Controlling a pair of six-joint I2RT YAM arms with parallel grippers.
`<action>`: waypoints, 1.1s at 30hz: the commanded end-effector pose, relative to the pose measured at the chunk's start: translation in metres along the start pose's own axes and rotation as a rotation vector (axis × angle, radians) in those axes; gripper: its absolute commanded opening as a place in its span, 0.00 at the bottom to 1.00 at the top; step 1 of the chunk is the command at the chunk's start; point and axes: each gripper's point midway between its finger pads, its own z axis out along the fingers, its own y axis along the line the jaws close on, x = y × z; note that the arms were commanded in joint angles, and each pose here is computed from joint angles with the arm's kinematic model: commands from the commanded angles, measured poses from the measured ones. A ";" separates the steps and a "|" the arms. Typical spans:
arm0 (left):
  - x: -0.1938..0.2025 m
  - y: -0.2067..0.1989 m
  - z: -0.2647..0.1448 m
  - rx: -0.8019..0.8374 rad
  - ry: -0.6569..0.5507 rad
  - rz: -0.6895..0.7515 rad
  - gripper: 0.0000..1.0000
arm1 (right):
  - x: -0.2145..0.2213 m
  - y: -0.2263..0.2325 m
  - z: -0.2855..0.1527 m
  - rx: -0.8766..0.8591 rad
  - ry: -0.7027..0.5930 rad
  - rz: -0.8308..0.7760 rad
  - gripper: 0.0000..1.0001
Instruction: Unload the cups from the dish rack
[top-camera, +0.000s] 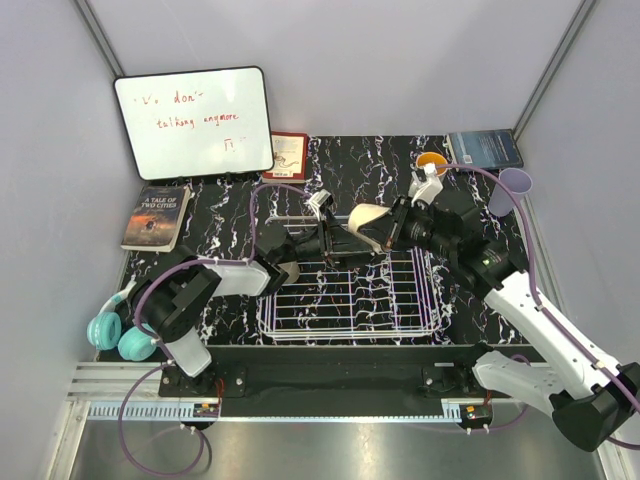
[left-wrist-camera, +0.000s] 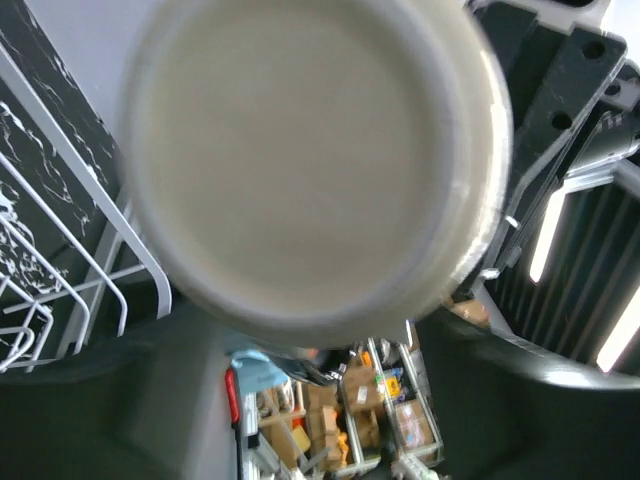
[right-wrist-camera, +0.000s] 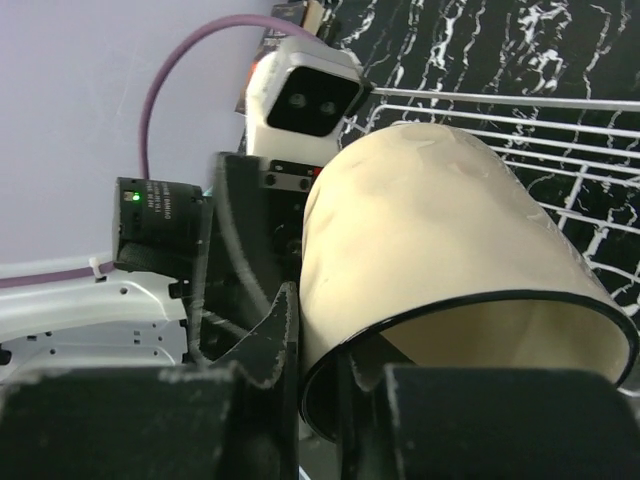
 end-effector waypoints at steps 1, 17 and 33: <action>0.011 -0.052 0.000 0.206 0.076 0.232 0.90 | -0.040 0.033 -0.020 -0.057 -0.140 -0.049 0.00; -0.009 0.021 -0.039 -0.193 -0.026 0.108 0.99 | -0.137 -0.010 0.021 0.424 -0.225 -0.266 0.00; -0.033 0.092 -0.103 -0.932 -0.072 0.197 0.99 | -0.165 -0.149 0.135 0.899 0.026 -0.229 0.00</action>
